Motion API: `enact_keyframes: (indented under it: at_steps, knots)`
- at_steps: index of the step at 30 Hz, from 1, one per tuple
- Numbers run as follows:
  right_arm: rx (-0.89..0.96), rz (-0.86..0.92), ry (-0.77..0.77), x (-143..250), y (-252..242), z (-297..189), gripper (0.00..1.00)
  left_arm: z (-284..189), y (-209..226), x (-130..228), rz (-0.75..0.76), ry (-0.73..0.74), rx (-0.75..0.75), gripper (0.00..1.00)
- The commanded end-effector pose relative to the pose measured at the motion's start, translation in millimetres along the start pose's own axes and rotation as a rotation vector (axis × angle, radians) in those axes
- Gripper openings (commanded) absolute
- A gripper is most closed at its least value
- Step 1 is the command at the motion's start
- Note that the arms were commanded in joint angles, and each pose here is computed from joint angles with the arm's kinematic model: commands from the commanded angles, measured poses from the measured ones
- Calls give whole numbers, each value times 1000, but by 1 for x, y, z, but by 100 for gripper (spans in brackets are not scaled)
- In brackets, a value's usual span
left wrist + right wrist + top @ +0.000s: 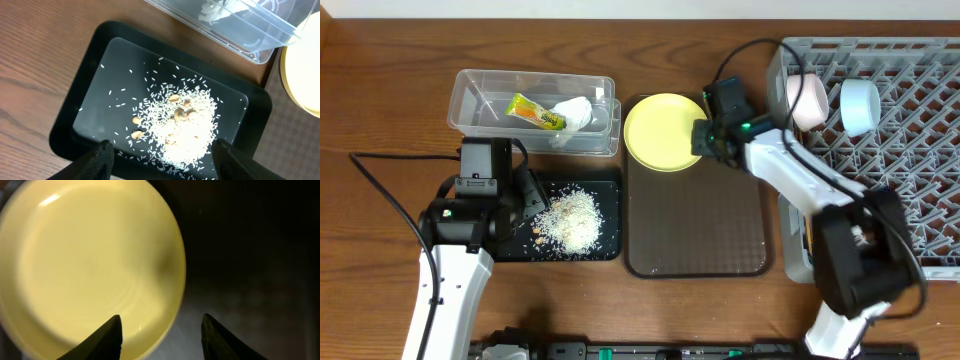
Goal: Sort waste into correct bins and load items into the dishwasher rack
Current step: 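Reach the right gripper to the yellow plate edge and grasp it, then carry the yellow plate into the rack and stand it upright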
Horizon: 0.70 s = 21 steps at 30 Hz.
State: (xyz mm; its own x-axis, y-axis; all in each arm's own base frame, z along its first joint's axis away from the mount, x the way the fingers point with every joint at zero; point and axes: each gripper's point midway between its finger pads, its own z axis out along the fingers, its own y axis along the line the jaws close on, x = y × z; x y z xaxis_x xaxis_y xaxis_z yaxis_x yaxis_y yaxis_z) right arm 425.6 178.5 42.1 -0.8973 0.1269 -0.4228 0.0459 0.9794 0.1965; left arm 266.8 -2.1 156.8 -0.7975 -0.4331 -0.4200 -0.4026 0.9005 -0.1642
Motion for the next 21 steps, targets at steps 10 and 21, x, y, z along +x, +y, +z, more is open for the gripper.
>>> enact_keyframes:
  at_steps: [10, 21]
  knots:
    - [141, 144, 6, 12, -25, 23, 3, -1, 1, -2, -10, -4, -5, 66]
    - [173, -65, -71, -29, -72, -87, 1, -1, 1, -1, -10, -4, -5, 66]
